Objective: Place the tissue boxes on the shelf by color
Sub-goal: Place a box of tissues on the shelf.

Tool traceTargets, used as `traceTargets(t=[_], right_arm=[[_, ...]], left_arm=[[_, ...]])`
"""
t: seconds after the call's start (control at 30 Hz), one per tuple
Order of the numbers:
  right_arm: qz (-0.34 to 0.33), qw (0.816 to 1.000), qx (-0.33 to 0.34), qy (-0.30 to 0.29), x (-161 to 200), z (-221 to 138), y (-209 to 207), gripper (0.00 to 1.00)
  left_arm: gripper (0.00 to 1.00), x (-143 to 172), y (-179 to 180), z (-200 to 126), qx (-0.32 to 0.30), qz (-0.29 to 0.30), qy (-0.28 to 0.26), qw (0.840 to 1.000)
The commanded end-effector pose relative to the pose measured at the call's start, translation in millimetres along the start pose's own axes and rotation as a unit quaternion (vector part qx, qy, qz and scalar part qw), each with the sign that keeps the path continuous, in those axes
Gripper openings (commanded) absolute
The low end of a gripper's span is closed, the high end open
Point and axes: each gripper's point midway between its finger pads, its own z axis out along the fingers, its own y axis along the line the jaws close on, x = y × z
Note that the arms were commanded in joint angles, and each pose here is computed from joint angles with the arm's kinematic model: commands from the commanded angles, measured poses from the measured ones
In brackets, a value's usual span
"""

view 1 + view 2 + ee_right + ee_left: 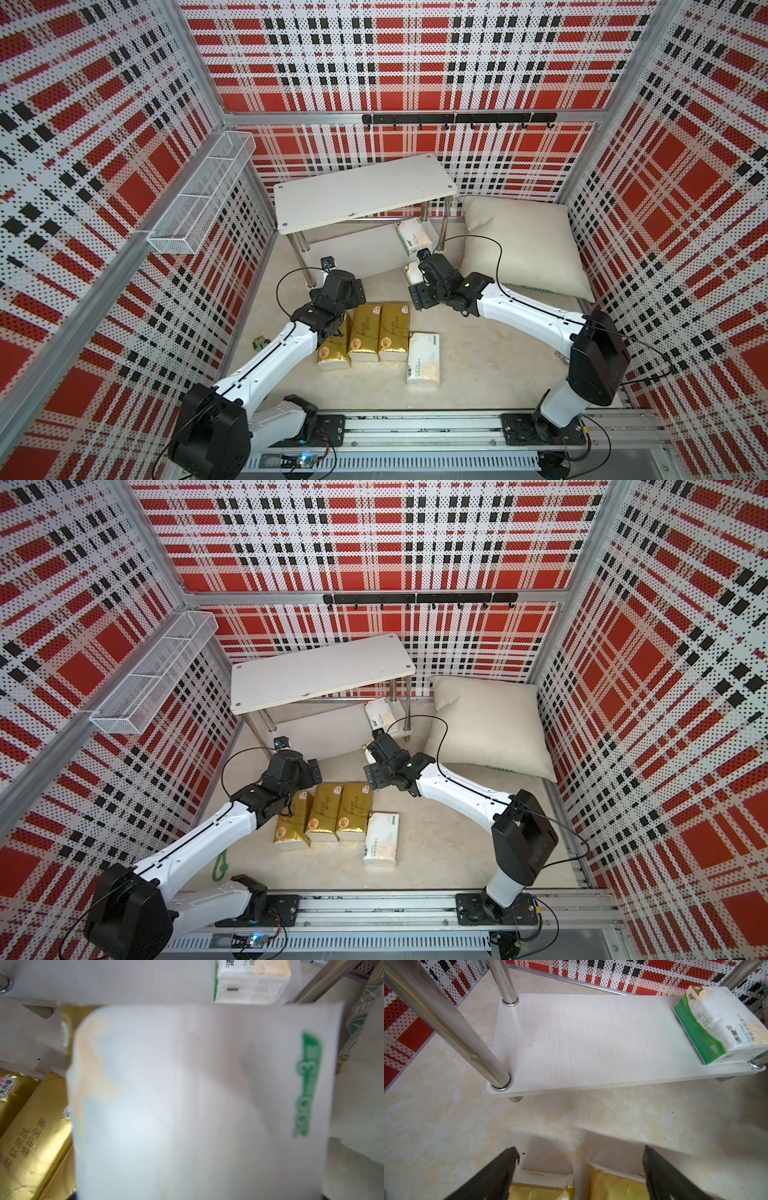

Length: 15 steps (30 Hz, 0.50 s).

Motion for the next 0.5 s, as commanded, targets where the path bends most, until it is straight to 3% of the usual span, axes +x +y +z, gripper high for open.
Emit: traceTargets(t=[0.0,0.47], right_arm=[[-0.007,1.000,-0.017,-0.020,-21.8,6.2,9.8,0.91],[-0.001,0.999,-0.039,-0.016,-54.5,41.6,32.0,0.91]], left_arm=[[0.98,-4.5,0.0,-5.7,0.005,0.001,-0.004,1.000],[0.98,-6.1,11.0,-10.4,-0.013,-0.007,-0.008,1.000]])
